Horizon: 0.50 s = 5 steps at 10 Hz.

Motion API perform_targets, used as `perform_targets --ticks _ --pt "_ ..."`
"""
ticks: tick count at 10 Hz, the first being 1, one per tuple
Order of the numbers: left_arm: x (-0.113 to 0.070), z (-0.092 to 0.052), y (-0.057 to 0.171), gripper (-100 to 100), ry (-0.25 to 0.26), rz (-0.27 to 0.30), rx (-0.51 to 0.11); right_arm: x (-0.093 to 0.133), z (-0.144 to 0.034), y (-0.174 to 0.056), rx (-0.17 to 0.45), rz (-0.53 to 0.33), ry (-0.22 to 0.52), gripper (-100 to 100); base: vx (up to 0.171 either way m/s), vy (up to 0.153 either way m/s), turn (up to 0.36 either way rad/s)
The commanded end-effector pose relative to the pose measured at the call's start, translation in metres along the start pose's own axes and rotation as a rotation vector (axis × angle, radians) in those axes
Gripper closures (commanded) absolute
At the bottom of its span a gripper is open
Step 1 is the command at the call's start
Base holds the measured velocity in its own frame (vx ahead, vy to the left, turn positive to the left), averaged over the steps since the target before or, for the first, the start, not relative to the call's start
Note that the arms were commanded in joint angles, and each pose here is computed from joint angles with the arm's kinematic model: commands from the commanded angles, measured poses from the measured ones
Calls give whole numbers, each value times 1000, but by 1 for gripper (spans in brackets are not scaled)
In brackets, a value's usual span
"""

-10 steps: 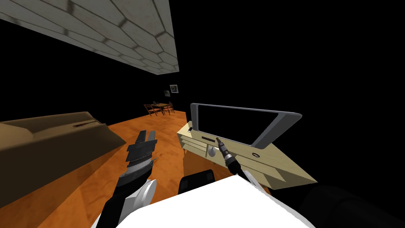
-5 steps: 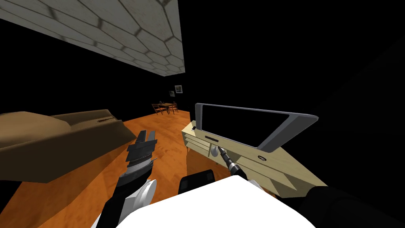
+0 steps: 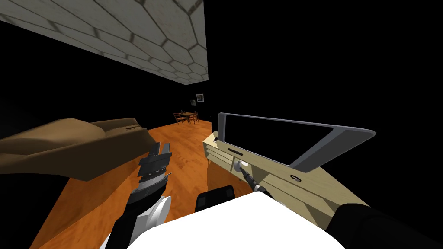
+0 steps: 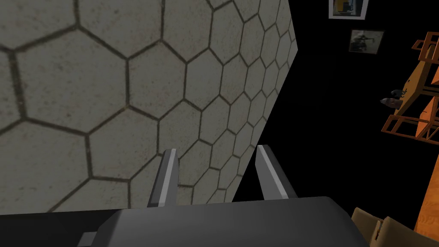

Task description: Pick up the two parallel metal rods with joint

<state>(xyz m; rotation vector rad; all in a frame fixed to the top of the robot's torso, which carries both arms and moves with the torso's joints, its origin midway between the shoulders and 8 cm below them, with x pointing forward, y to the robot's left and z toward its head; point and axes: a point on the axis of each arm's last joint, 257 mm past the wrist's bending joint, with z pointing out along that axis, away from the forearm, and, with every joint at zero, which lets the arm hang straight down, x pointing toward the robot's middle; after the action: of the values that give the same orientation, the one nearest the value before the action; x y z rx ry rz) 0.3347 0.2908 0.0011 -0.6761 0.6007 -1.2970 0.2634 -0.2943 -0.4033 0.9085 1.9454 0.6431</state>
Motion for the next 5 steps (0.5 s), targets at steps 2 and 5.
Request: perform_targets --ticks 2,5 --pt "0 0 0 0 0 0 0 17 -13 -38 82 -62 49 -100 -11 64 144" --pt "0 0 0 0 0 0 0 33 -40 -101 214 -177 135 -100 6 61 165"
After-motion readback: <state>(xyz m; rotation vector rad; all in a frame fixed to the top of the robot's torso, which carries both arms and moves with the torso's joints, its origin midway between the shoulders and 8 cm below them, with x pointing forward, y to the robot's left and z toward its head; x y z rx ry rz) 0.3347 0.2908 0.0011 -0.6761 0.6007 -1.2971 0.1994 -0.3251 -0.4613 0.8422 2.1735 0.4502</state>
